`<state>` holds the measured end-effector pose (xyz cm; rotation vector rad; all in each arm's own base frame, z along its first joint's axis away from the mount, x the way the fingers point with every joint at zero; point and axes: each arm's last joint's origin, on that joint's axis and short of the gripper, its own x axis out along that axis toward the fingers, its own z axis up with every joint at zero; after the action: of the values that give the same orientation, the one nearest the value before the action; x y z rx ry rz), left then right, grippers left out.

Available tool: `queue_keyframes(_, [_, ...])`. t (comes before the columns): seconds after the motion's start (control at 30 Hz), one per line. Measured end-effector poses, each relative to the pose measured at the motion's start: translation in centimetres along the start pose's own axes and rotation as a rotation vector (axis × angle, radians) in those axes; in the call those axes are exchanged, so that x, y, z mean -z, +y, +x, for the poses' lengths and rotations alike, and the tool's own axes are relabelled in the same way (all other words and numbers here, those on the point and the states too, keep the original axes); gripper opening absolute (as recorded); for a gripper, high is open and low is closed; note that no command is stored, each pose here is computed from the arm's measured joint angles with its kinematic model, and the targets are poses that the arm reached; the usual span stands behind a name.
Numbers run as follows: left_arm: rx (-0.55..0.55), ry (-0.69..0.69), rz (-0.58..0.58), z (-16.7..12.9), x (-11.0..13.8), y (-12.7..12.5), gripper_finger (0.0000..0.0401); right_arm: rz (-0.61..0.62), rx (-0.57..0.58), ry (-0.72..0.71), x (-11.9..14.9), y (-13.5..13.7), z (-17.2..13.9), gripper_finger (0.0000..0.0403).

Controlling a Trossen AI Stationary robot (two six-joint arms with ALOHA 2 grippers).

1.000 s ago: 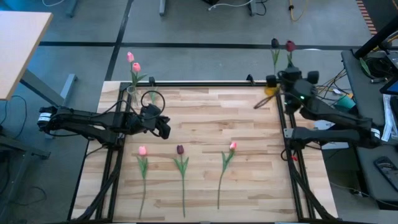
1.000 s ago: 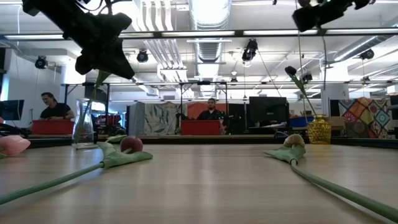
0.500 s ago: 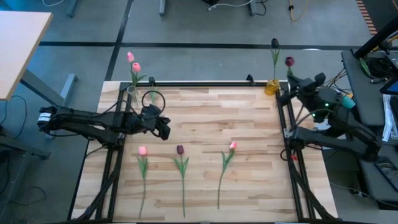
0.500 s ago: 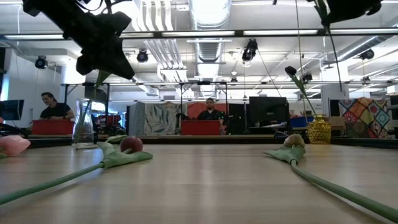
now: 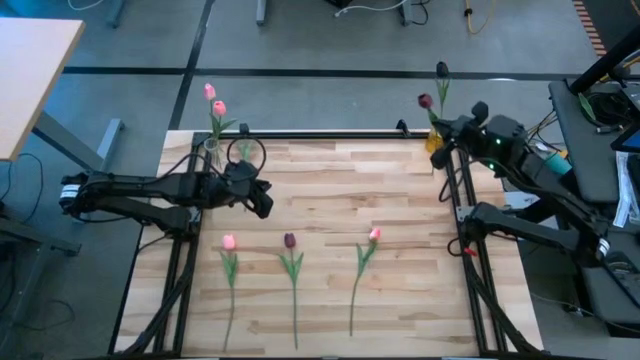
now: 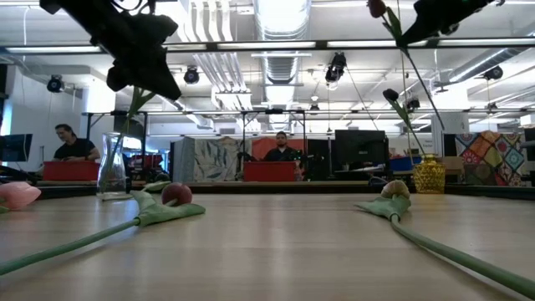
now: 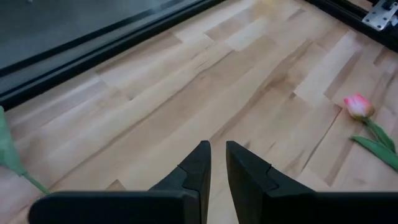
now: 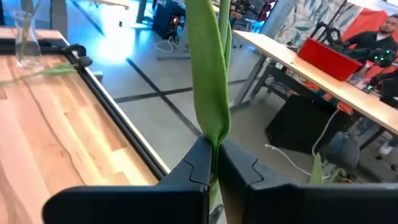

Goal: Sort flowers into vase by color
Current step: Put the top red flower into the yellow vase

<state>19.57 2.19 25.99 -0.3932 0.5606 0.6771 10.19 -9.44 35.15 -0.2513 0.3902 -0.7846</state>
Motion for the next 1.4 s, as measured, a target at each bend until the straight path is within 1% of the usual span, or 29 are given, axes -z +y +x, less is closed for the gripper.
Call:
queue_keyframes(0.07, [-0.003, 0.005, 0.003, 0.1, 0.1, 0.0, 0.0035, -0.007, 0.007, 0.001, -0.4, -0.3, -0.5, 0.0008])
queue_keyframes(0.13, [-0.005, 0.009, 0.004, 0.2, 0.2, 0.0, 0.0035, -0.008, 0.047, -0.035, -0.8, -0.8, -2.4, 0.0008])
queue_keyframes(0.2, [-0.005, 0.008, 0.001, 0.2, 0.2, 0.0, 0.0035, -0.006, 0.122, -0.097, -1.1, -1.4, -5.0, 0.0008])
queue_keyframes(0.3, [-0.007, 0.007, -0.001, 0.2, 0.2, 0.1, 0.0035, 0.012, 0.240, -0.154, -0.9, -1.9, -7.8, 0.0008])
queue_keyframes(0.43, [-0.008, 0.007, -0.011, 0.2, 0.2, 0.1, 0.0035, 0.037, 0.415, -0.209, 1.0, -1.9, -10.3, 0.0008])
queue_keyframes(0.5, [-0.008, 0.006, -0.013, 0.2, 0.2, 0.1, 0.0035, 0.050, 0.515, -0.273, 2.0, -1.8, -11.2, 0.0008])
queue_keyframes(0.6, [-0.010, 0.005, -0.013, 0.2, 0.2, 0.1, 0.0035, 0.054, 0.606, -0.319, 3.8, -1.3, -10.8, 0.0008])
queue_keyframes(0.67, [-0.017, -0.001, -0.014, 0.2, 0.1, 0.1, 0.0035, 0.091, 0.646, -0.396, 4.3, -1.1, -10.8, 0.0008])
queue_keyframes(0.7, [-0.017, -0.001, -0.014, 0.2, 0.1, 0.1, 0.0035, 0.114, 0.666, -0.407, 4.7, -1.0, -10.6, 0.0008])
queue_keyframes(0.77, [-0.019, -0.002, -0.014, 0.2, 0.1, 0.1, 0.0035, 0.137, 0.678, -0.395, 5.5, -0.7, -9.8, 0.0008])
queue_keyframes(0.83, [-0.020, -0.003, -0.015, 0.2, 0.1, 0.1, 0.0035, 0.149, 0.664, -0.363, 6.2, -0.3, -8.7, 0.0008])
queue_keyframes(0.87, [-0.020, -0.003, -0.015, 0.2, 0.1, 0.1, 0.0035, 0.154, 0.670, -0.369, 6.3, -0.2, -8.4, 0.0008])
queue_keyframes(0.97, [-0.020, -0.004, -0.015, 0.2, 0.1, 0.1, 0.0035, 0.161, 0.732, -0.371, 6.3, -0.3, -7.8, 0.0008])
queue_keyframes(1.13, [-0.020, -0.005, -0.015, 0.2, 0.1, 0.1, 0.0035, 0.136, 0.798, -0.364, 5.7, -0.5, -7.0, 0.0008])
queue_keyframes(1.4, [-0.022, -0.006, -0.002, 0.2, 0.1, 0.1, 0.0035, 0.078, 0.810, -0.270, 5.7, -0.8, -3.8, 0.0008])
